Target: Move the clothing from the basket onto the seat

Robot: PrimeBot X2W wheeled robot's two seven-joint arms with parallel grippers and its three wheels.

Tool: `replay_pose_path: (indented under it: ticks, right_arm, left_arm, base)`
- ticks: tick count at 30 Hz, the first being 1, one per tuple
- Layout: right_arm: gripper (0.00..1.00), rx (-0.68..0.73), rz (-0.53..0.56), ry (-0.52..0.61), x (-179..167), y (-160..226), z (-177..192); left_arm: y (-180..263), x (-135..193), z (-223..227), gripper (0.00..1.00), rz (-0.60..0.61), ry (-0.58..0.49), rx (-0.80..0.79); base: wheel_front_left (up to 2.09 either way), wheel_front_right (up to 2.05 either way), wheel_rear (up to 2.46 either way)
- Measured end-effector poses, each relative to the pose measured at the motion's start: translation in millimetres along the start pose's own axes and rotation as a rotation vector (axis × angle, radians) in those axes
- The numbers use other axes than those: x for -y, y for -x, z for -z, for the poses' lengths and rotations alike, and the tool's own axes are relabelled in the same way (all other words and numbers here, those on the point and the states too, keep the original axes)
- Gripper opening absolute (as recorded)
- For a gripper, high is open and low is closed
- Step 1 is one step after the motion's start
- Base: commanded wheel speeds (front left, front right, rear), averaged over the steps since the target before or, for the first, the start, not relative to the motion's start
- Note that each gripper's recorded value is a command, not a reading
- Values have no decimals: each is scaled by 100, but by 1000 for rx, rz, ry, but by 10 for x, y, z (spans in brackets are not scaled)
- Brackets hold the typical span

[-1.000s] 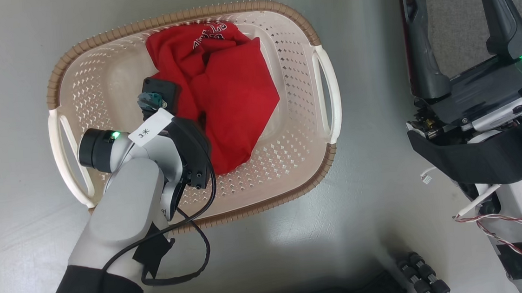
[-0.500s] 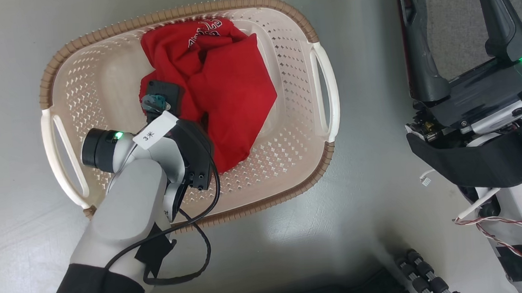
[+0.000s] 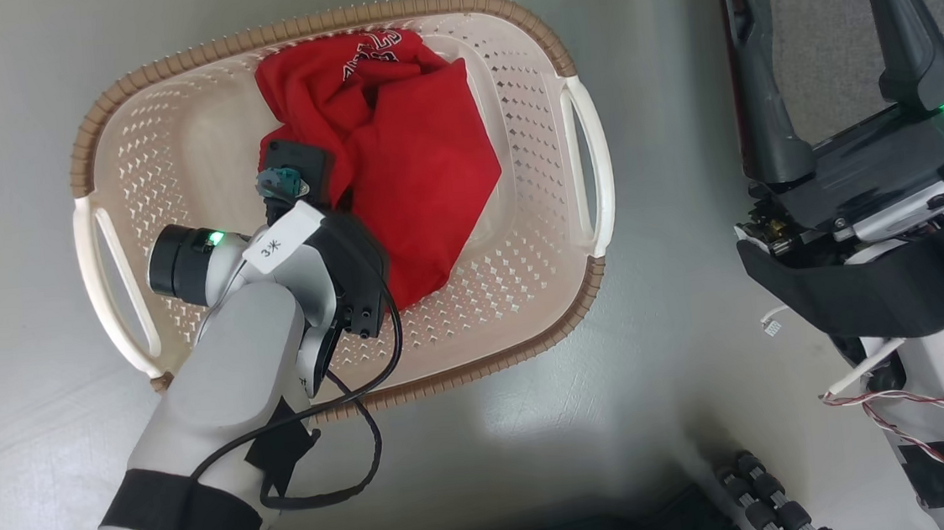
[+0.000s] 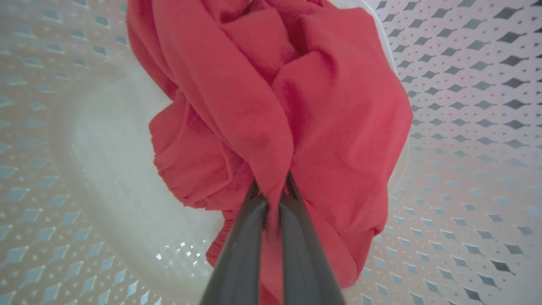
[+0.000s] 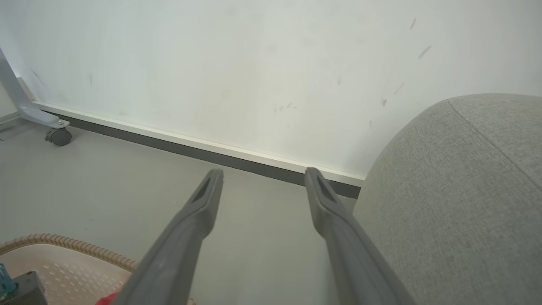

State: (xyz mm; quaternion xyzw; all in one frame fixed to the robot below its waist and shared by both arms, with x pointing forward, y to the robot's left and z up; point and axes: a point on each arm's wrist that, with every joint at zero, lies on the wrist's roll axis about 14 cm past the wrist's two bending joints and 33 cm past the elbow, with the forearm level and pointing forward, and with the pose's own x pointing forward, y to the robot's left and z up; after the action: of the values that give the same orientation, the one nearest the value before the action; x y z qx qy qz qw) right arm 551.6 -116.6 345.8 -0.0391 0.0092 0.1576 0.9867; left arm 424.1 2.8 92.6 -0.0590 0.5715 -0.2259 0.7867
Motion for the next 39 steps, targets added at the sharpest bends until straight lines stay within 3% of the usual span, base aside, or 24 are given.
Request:
replay_pose_path:
  ticks: [16,28,39]
  right_arm:
    - [100,-13,42,-15,51,121,-227]
    - [100,11,109,-32,192,293,-594]
    - [100,72,161,-40,331,414,-1035]
  left_arm:
    - [447,11,-502,0,8,60,249]
    - [1211,-230,-1122,0,-61,101,556]
    - [1967,-382,-1308,0,-128,93,745]
  base:
    - [0,0,0]
    - [0,0,0]
    - [0,0,0]
